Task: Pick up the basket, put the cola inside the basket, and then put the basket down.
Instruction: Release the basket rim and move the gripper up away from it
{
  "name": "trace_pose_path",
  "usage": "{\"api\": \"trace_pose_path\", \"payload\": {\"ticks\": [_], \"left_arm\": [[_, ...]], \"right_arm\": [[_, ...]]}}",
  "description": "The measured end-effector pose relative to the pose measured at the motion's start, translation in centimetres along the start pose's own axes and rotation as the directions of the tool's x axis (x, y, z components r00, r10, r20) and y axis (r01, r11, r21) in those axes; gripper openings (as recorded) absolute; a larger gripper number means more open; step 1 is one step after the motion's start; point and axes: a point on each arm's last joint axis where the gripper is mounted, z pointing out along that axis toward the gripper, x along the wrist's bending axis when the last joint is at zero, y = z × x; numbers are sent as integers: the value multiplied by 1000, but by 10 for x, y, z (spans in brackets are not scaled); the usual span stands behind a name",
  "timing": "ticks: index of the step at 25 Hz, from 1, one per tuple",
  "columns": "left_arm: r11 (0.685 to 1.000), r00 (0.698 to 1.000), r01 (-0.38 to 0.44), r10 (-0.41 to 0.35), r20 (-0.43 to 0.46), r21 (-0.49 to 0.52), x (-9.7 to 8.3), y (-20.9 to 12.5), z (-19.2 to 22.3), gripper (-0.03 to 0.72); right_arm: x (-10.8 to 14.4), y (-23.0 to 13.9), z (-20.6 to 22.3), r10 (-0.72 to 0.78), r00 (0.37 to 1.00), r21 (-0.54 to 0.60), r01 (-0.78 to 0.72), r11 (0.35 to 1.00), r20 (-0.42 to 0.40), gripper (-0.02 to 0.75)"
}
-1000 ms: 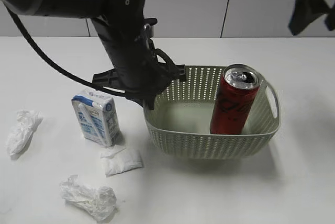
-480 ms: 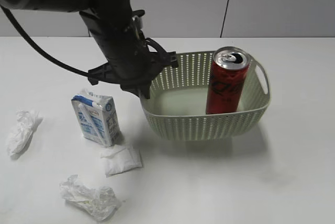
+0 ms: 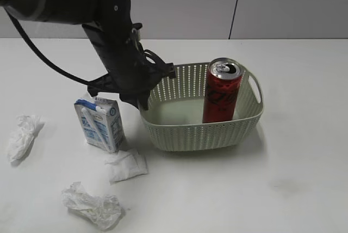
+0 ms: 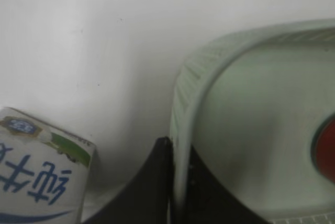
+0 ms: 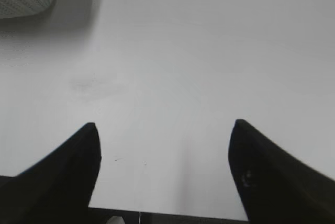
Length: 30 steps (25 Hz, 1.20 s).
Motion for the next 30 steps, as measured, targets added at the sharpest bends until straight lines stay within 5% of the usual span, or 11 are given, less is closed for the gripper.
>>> {"api": "trace_pose_path", "payload": {"ticks": [5, 14, 18, 26, 30], "left_arm": [[998, 998, -62, 62, -4, 14, 1, 0, 7, -1], [998, 998, -65, 65, 21, -11, -4, 4, 4, 48], [997, 996, -69, 71, 45, -42, -10, 10, -2, 162], [994, 994, -93, 96, 59, -55, -16, 15, -10, 545], [984, 985, -151, 158, 75, -98, -20, 38, -41, 594]], "right_arm": [[2, -34, -11, -10, 1000, -107, 10, 994, 3, 576], [4, -64, -37, -35, 999, -303, 39, 952, 18, 575], [5, -73, -47, -41, 999, -385, 47, 922, 24, 575], [5, -75, -49, -41, 999, -403, 48, 914, 25, 575], [5, -75, -49, -42, 999, -403, 50, 914, 30, 575]]}}
